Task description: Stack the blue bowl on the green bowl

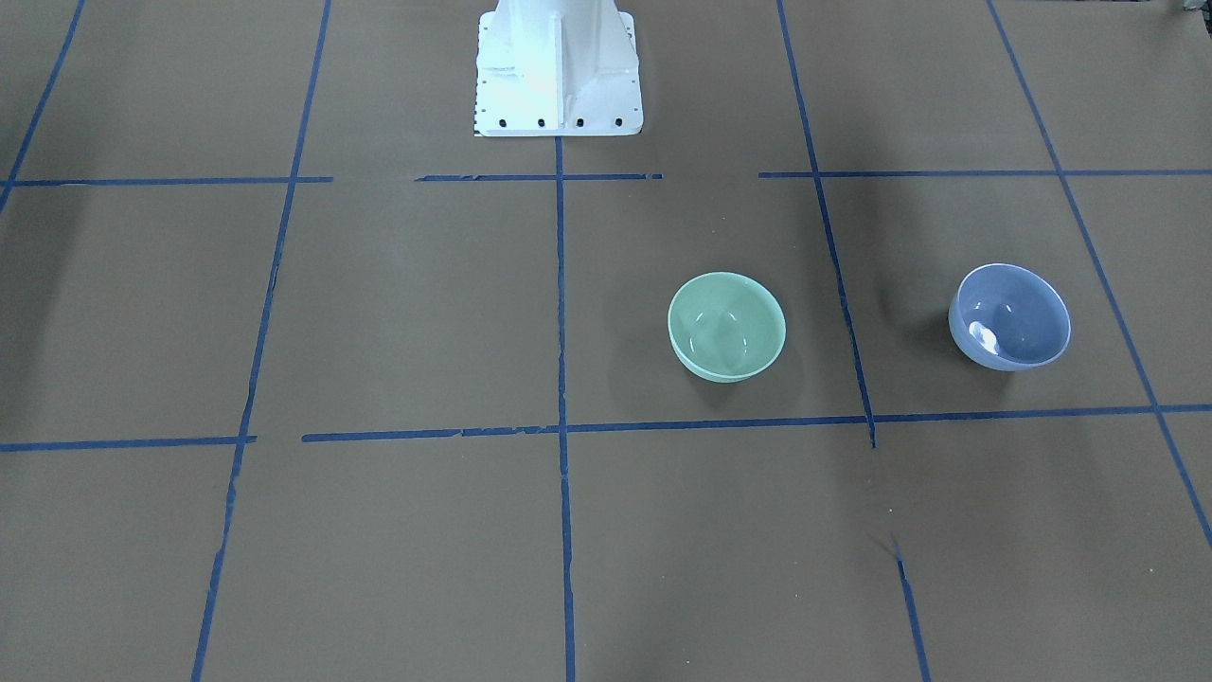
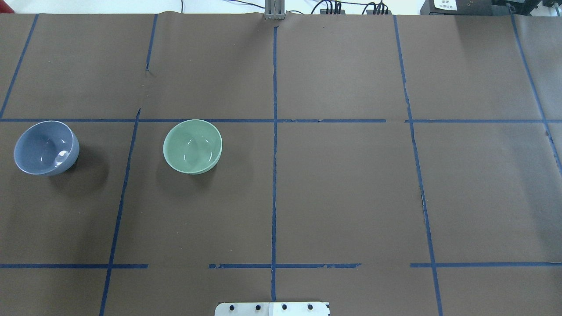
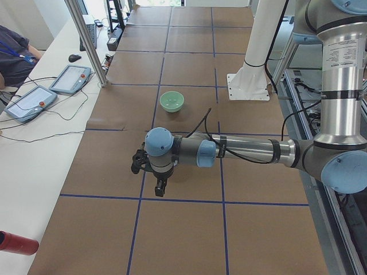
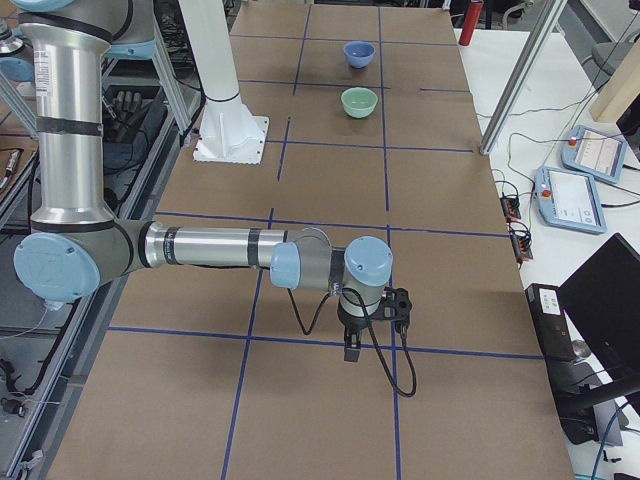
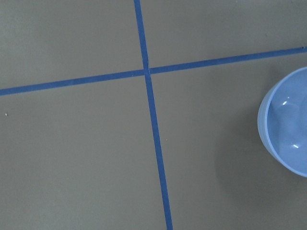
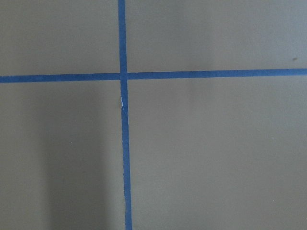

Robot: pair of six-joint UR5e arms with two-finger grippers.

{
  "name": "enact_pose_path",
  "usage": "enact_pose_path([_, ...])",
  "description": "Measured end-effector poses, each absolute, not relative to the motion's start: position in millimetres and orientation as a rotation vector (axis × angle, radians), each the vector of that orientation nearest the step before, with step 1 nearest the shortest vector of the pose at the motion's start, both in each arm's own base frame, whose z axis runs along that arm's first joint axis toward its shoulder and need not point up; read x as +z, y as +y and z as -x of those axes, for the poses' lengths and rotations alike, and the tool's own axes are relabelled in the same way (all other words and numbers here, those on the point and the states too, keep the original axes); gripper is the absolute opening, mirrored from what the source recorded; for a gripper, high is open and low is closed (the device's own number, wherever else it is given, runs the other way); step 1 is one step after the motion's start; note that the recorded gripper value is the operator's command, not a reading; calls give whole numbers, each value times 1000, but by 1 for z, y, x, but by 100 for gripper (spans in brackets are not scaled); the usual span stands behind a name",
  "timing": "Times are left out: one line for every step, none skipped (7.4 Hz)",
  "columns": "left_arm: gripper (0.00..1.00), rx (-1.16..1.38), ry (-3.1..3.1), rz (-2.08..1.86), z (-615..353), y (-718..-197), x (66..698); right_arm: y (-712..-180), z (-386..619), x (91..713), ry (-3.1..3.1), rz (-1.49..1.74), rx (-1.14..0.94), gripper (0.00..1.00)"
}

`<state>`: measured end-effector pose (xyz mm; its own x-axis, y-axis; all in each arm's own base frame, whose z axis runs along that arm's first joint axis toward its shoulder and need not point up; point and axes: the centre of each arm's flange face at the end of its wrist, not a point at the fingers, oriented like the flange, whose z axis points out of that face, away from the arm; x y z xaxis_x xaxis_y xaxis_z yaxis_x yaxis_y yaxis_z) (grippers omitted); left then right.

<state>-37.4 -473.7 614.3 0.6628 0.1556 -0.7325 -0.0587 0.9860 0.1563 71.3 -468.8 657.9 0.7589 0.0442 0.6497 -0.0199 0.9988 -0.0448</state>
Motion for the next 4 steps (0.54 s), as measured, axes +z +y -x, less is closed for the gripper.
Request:
enact_pose_path([100, 110, 850, -120, 4, -484, 612, -469, -71, 658, -708, 36, 35, 100])
enact_pose_path([100, 68, 870, -100, -39, -490, 607, -469, -71, 658, -708, 36, 35, 100])
enact_pose_path([100, 23, 870, -91, -74, -493, 602, -469, -71, 658, -708, 36, 35, 100])
enact_pose_path([100, -22, 831, -92, -101, -494, 602, -469, -71, 658, -708, 36, 34, 100])
